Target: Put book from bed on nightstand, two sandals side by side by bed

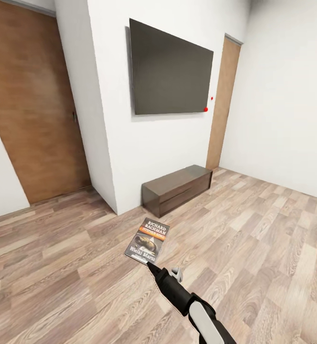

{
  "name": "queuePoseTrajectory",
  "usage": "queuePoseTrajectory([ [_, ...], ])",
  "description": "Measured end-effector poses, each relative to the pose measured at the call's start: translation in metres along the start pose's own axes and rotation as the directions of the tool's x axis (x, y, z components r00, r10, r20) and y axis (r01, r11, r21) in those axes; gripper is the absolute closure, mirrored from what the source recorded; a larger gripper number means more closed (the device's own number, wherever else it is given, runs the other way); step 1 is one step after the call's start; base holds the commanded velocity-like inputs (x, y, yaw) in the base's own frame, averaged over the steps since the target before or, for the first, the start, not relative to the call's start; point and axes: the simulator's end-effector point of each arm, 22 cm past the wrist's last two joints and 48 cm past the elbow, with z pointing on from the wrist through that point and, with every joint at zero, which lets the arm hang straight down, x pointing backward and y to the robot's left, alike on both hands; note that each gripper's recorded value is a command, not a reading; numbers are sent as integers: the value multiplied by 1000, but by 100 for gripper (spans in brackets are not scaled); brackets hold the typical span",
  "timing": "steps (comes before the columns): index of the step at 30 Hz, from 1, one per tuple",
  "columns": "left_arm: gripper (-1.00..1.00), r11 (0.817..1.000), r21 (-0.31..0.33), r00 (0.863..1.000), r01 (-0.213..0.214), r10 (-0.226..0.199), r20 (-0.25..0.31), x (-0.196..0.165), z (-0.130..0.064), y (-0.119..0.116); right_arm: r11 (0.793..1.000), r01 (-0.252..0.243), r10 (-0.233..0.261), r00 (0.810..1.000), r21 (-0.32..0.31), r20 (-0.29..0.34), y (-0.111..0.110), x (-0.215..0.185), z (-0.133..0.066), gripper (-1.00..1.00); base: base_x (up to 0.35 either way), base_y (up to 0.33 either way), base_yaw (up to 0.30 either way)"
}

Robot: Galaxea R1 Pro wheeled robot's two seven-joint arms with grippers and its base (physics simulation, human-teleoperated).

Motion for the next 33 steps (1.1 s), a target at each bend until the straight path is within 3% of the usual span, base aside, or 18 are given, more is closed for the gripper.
queuePoseTrajectory([
  [11, -100, 1000, -24, 1000, -2, 2, -1, 0, 0, 5, 1000, 0, 0, 1000, -11, 1, 2, -1, 0, 100, 290, -35, -267],
  [33, -100, 1000, -25, 1000, -2, 2, -1, 0, 0, 5, 1000, 0, 0, 1000, -13, 2, 3, -1, 0, 100, 292, -125, -267],
])
